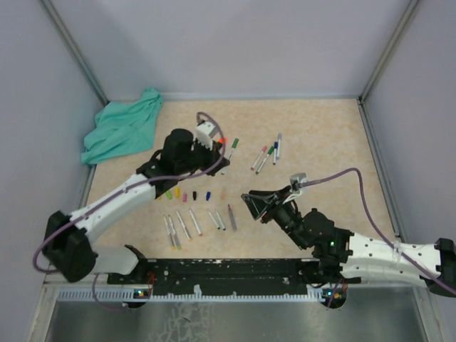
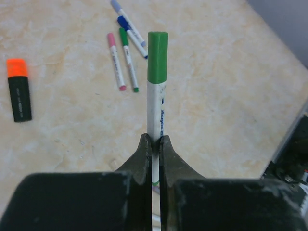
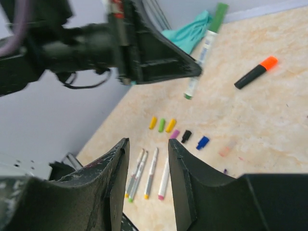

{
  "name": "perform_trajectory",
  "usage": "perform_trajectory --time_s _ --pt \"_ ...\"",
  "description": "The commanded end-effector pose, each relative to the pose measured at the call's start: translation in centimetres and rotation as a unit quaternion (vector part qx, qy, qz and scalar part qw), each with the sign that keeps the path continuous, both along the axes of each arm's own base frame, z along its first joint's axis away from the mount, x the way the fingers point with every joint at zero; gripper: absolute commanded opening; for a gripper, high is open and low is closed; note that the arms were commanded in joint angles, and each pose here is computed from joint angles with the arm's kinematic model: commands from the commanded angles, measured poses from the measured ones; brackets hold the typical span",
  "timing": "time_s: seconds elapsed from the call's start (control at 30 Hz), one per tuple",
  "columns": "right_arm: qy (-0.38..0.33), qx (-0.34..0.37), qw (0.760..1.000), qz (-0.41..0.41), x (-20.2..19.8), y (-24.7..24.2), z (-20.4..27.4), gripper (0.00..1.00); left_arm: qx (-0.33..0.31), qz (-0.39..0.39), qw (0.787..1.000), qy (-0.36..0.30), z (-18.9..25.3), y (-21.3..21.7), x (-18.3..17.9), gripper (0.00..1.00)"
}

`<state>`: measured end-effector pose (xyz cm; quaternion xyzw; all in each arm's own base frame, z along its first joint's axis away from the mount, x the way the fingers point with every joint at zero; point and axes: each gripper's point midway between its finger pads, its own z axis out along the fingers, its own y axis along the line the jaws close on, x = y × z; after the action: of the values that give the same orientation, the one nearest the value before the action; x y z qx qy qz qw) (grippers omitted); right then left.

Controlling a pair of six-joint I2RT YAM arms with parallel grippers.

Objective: Open the pen caps
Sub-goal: Pick up the pen from the center of the board.

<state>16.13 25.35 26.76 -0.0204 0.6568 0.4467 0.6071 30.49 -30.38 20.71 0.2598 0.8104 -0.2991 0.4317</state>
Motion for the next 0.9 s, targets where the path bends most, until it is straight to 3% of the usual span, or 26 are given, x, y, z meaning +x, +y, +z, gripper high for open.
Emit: perform_trajectory --time_s 0.0,0.33,0.63,0.87 --pt "0.005 -0.062 0.997 0.053 -1.6 0.8 -1.5 0.38 -0.170 -0.028 0.985 -0.030 4.6 -0.1 -4.2 0.00" --pt "0.005 -0.062 0.991 0.117 -3.0 3.8 -0.8 0.41 -0.334 -0.048 0.941 -0.033 8.2 3.3 -11.1 0.00" --pt "-0.003 -0.049 0.986 0.160 -3.7 7.1 0.8 0.51 -0.365 -0.058 0.929 -0.015 8.9 4.8 -14.0 0.00" --pt "-0.014 -0.060 0.979 0.192 -4.1 9.8 2.2 0.52 -0.387 -0.062 0.920 -0.007 8.9 5.8 -15.5 0.00"
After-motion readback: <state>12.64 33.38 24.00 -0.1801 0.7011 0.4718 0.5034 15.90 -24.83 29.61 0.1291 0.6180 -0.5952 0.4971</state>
